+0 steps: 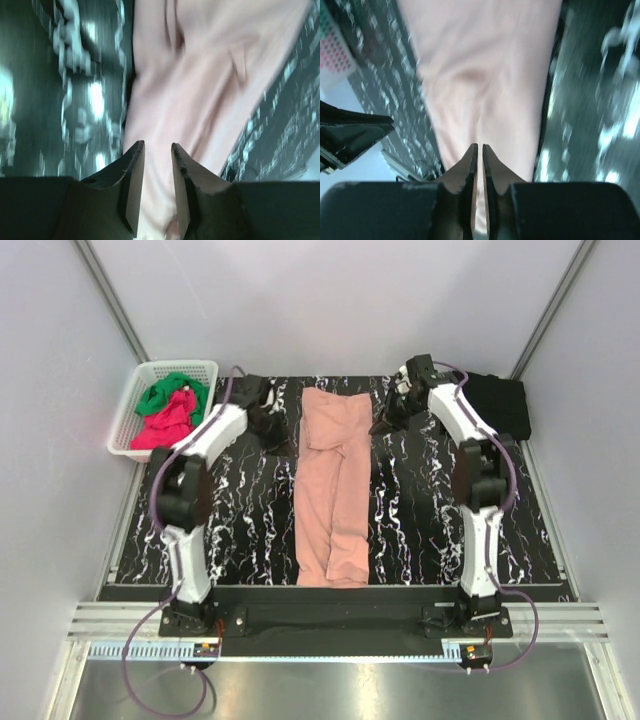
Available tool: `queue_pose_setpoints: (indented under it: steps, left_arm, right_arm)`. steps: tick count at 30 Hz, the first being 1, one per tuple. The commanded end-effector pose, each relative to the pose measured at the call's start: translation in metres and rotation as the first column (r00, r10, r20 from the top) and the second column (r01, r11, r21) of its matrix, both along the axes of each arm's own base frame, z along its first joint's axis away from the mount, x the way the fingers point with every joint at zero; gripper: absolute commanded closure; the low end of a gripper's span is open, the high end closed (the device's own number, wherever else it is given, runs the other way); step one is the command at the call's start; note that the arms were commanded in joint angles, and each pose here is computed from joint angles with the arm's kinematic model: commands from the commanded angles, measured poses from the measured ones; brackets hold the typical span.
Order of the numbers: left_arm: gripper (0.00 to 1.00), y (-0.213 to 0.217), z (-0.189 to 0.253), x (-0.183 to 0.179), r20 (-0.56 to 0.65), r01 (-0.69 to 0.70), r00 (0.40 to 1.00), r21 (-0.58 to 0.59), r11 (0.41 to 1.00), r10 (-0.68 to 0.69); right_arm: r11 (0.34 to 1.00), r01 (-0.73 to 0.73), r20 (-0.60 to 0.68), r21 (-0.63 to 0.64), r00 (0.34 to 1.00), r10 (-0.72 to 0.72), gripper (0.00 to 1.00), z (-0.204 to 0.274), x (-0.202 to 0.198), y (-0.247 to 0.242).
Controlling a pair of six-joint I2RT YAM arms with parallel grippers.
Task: Fold and stack the t-shirts
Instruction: Fold the tshirt
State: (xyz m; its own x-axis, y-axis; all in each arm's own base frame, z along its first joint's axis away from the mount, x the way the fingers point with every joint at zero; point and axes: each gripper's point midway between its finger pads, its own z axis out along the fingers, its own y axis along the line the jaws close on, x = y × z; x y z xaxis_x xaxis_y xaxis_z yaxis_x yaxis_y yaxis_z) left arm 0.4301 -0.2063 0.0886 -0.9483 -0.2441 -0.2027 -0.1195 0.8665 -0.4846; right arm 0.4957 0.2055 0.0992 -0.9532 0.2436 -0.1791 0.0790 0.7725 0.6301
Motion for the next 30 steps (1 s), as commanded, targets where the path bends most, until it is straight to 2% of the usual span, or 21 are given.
queue_pose_setpoints:
  steps: [1, 2, 4, 5, 7, 9, 10, 12, 13, 15, 16, 19, 23, 24, 25, 28, 30]
  left_arm:
    - [0.66, 0.008, 0.046, -0.038, 0.097, 0.066, 0.993, -0.011, 0.998, -0.064]
    - [0.66, 0.015, 0.047, -0.06, 0.086, 0.077, 0.993, -0.01, 0.997, -0.076]
    - [0.62, 0.017, 0.062, -0.085, 0.114, 0.109, 0.988, -0.032, 0.994, -0.105]
    - [0.59, 0.018, 0.053, -0.104, 0.075, 0.125, 0.99, -0.049, 0.991, -0.121]
    - [0.53, 0.021, 0.057, -0.121, 0.089, 0.146, 0.986, -0.061, 0.987, -0.141]
    - [0.52, 0.024, 0.066, -0.141, 0.113, 0.165, 0.981, -0.078, 0.983, -0.155]
    - [0.52, 0.023, 0.075, -0.149, 0.134, 0.181, 0.977, -0.1, 0.978, -0.167]
    - [0.52, 0.019, 0.075, -0.172, 0.095, 0.209, 0.976, -0.147, 0.967, -0.197]
    - [0.52, 0.019, 0.074, -0.181, 0.084, 0.219, 0.975, -0.154, 0.964, -0.208]
    - [0.52, 0.024, 0.074, -0.205, 0.064, 0.226, 0.974, -0.137, 0.964, -0.22]
    - [0.52, 0.026, 0.074, -0.212, 0.057, 0.222, 0.975, -0.137, 0.965, -0.216]
    - [0.49, 0.028, 0.083, -0.238, 0.072, 0.2, 0.979, -0.172, 0.965, -0.191]
    - [0.49, 0.03, 0.057, -0.272, -0.003, 0.154, 0.988, -0.17, 0.973, -0.157]
    - [0.49, 0.029, 0.056, -0.278, -0.03, 0.117, 0.992, -0.182, 0.976, -0.125]
    - [0.49, 0.027, 0.059, -0.285, -0.008, 0.12, 0.992, -0.191, 0.974, -0.123]
    - [0.46, 0.024, 0.052, -0.3, -0.035, 0.079, 0.996, -0.211, 0.974, -0.088]
    - [0.46, 0.021, 0.043, -0.31, -0.077, 0.062, 0.994, -0.24, 0.969, -0.083]
  right_arm:
    - [0.998, -0.052, 0.15, -0.023, 0.987, 0.055, 0.86, 0.096, -0.062, 0.011]
    - [0.998, -0.05, 0.11, -0.026, 0.993, 0.053, 0.83, 0.08, -0.08, 0.01]
    - [0.999, -0.032, 0.071, -0.012, 0.997, 0.033, 0.78, 0.084, -0.113, 0.008]
    - [0.999, -0.044, 0.046, 0.009, 0.998, 0.044, 0.78, 0.085, -0.127, 0.01]
    - [1.0, -0.021, 0.047, 0.008, 0.999, 0.02, 0.75, 0.096, -0.154, 0.007]
    - [0.999, -0.002, -0.016, -0.043, 1.0, 0.002, 0.71, 0.077, -0.187, 0.005]
    - [0.999, 0.012, -0.035, -0.042, 0.999, -0.014, 0.72, 0.076, -0.21, 0.001]
    - [0.999, 0.037, -0.076, 0.0, 0.996, -0.037, 0.74, 0.081, -0.238, 0.01]
    - [0.999, 0.043, -0.058, 0.027, 0.997, -0.041, 0.74, 0.095, -0.254, 0.01]
    - [0.996, 0.06, -0.114, 0.071, 0.992, -0.052, 0.73, 0.097, -0.283, 0.016]
    - [0.994, 0.072, -0.089, 0.086, 0.994, -0.064, 0.72, 0.104, -0.296, 0.012]
    - [0.991, 0.077, -0.07, 0.107, 0.995, -0.069, 0.71, 0.102, -0.317, 0.004]
    - [0.992, -0.008, -0.163, 0.124, 0.986, 0.029, 0.73, 0.076, -0.348, 0.005]
    - [0.993, -0.038, -0.152, 0.108, 0.987, 0.055, 0.73, 0.072, -0.351, 0.002]
    - [0.994, -0.05, -0.156, 0.092, 0.986, 0.064, 0.73, 0.066, -0.355, -0.002]
    - [0.997, -0.047, -0.219, 0.068, 0.974, 0.061, 0.71, 0.045, -0.369, -0.008]
    - [0.995, -0.028, -0.262, 0.099, 0.964, 0.054, 0.71, 0.04, -0.376, -0.004]
